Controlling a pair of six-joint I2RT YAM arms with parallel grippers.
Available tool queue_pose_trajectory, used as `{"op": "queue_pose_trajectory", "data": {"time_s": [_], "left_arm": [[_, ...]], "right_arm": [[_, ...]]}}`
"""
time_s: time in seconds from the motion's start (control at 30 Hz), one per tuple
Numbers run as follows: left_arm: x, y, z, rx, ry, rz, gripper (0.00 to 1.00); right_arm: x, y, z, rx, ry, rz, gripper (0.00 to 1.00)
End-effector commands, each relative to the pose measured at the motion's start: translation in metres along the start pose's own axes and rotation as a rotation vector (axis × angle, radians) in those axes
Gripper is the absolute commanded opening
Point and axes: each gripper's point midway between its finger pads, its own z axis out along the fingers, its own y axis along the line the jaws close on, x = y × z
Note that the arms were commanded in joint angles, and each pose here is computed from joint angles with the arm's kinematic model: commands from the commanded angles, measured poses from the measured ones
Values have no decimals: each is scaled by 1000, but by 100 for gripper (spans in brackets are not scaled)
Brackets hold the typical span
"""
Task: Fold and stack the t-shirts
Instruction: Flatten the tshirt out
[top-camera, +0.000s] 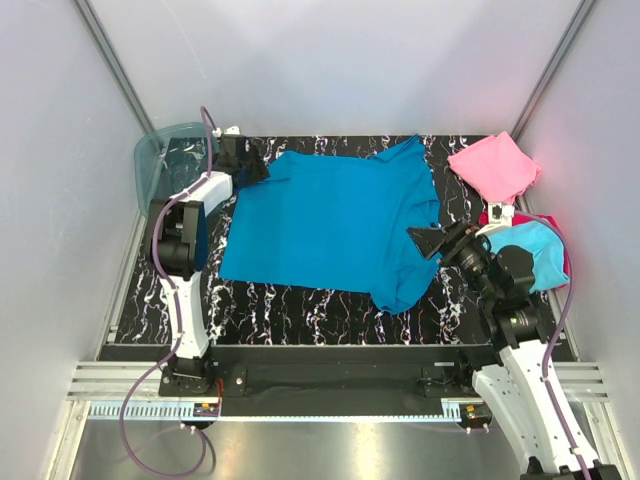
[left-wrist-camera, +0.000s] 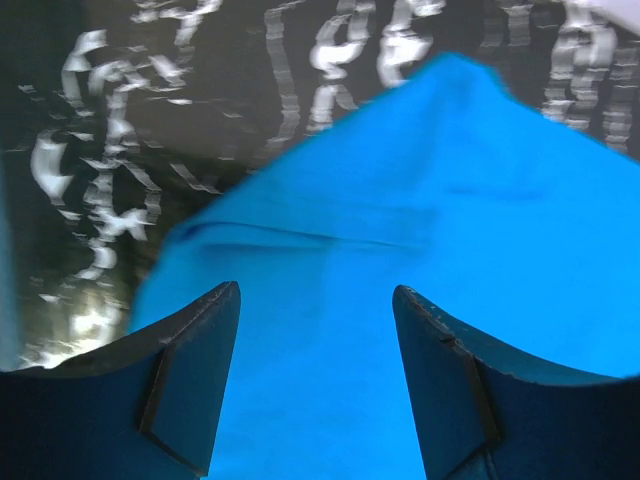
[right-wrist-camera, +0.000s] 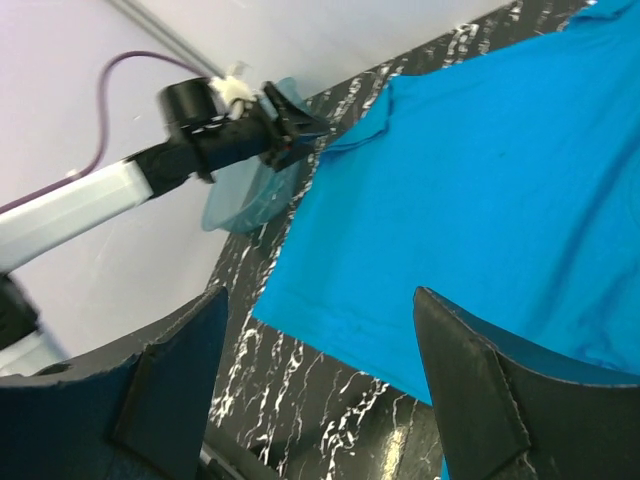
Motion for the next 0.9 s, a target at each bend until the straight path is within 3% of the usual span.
{"op": "queue_pose_trajectory", "data": {"time_s": [0.0, 0.37, 0.87], "left_arm": [[-3, 17, 6, -13, 45, 31, 67], [-8, 71, -7, -107, 101, -23, 65], [-35, 125, -33, -227, 49, -44, 66]], "right_arm": [[11, 6, -6, -39, 33, -3, 81], [9, 4, -1, -34, 29, -12, 81], [18, -4, 0, -23, 48, -6, 80]]}}
